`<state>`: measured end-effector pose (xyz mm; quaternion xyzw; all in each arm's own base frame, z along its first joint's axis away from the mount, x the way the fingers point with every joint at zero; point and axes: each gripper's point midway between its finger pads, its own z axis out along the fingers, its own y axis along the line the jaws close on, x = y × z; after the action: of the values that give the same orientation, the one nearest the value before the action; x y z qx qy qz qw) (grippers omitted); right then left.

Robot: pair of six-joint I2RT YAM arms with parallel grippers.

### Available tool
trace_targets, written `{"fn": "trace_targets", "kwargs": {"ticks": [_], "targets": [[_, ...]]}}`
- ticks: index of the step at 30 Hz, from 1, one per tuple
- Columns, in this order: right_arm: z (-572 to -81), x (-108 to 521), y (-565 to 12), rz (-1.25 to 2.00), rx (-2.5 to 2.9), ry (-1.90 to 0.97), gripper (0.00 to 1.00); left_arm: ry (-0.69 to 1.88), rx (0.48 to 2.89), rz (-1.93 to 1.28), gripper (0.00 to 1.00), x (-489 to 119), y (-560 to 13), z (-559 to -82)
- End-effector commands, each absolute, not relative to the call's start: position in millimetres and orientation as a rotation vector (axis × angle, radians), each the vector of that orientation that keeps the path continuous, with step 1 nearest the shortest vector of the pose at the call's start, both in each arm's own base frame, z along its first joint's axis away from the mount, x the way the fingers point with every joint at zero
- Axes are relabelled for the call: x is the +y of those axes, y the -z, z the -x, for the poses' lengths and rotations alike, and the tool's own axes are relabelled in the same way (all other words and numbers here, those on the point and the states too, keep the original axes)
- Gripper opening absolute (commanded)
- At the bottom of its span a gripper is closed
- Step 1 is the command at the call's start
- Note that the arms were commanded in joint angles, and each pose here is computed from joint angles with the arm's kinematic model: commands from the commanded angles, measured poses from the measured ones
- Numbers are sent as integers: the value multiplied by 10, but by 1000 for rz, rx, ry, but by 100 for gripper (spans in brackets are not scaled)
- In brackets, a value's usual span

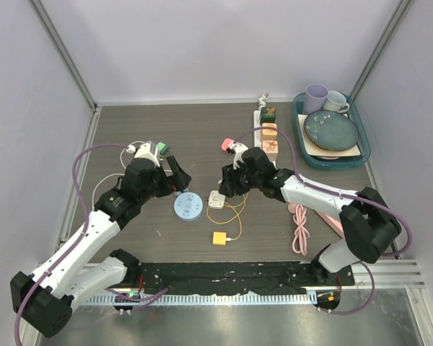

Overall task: Insert the plug
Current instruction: Pick up the plug from the center of the board.

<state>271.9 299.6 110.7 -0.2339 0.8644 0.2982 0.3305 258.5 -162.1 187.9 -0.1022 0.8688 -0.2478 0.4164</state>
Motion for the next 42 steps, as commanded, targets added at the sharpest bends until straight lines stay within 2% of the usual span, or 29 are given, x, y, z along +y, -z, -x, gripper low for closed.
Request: {"fn": "trace_targets", "kwargs": {"ticks": [1, 11, 19, 28, 38, 42], "targets": [[-2709, 3012, -871, 301, 2381, -837, 56, 590, 2164, 207, 100, -1548, -1901, -2547], [-2735, 3233, -635, -34, 2361, -1108, 59, 599, 2200, 164, 100, -1571, -1799, -2469], [-2764, 3207, -311, -193, 2401, -1113, 59, 580, 2202, 163, 100, -1536, -1776, -2459], [-2786, 3238, -149, -199, 2418, -1136, 50, 569, 2221, 162, 100, -1533, -1699, -2454], [-2806, 3405, -165, -154, 2395, -1242, 50, 602, 2251, 171, 100, -1594, -1575, -2437], [-2847, 3435, -186, -135, 2374, -1248, 41, 614, 2259, 171, 100, -1623, -1548, -2437]]}}
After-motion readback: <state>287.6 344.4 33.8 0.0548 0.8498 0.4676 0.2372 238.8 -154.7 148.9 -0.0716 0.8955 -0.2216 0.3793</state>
